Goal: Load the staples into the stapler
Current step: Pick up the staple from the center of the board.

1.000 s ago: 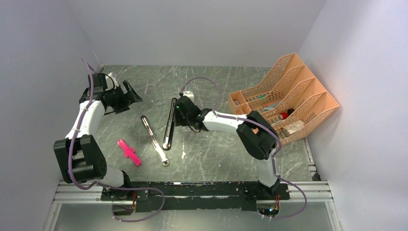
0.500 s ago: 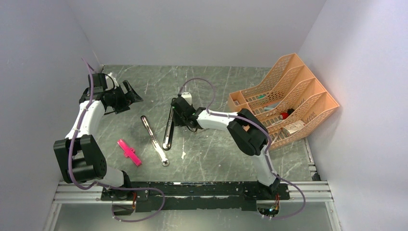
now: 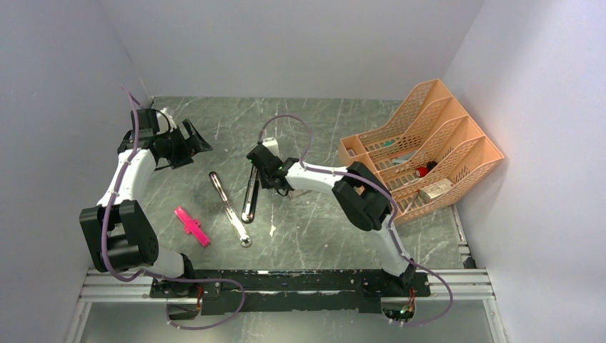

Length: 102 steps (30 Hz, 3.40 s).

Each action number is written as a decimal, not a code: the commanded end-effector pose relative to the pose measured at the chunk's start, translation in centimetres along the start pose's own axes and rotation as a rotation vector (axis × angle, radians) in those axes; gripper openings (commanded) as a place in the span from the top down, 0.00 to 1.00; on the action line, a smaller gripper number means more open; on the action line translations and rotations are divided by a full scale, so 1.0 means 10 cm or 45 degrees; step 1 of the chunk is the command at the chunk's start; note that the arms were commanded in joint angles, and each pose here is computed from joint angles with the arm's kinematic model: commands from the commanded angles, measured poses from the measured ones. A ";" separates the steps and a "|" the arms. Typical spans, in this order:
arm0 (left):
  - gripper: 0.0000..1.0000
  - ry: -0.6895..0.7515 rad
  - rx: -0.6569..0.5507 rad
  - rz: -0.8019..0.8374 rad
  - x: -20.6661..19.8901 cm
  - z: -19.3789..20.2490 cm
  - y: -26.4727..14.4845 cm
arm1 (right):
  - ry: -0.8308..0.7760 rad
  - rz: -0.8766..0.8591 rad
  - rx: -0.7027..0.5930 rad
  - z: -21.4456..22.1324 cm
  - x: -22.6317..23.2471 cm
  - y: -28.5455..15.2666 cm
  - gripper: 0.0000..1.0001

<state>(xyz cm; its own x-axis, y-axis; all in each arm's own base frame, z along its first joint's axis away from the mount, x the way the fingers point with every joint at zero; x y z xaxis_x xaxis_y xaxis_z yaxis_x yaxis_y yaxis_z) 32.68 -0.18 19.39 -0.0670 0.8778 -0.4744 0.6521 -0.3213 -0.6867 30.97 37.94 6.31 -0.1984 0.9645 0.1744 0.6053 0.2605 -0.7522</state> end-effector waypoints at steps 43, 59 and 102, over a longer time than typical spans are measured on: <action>0.12 0.014 -0.021 0.038 -0.01 -0.03 0.00 | -0.115 0.057 0.246 0.54 -0.27 -0.09 0.85; 0.00 0.301 -0.507 0.327 -0.55 -0.14 -0.68 | -0.241 -0.660 -0.805 -0.57 -0.39 -1.56 1.00; 0.09 1.075 -1.142 1.439 -1.61 1.12 -1.27 | -0.324 -1.554 -1.270 -0.37 -0.32 -2.76 1.00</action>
<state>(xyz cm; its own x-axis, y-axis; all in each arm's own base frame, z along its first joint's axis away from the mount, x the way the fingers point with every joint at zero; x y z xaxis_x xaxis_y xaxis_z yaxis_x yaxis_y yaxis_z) 19.05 -13.34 29.69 0.8903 0.4538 -0.0374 0.4297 -0.8102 0.3987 18.19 27.67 27.74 -0.9546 0.2056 0.2156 0.2816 0.8587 0.4281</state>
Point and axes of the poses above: each gripper's point midway between its finger pads, its own y axis out along the fingers, its own x axis along the line the jaws close on, z = x × y, the point moved 6 cm from there along -y, back along the fingers, and after that the axes turned 9 degrees about y, right-handed, at the moved point
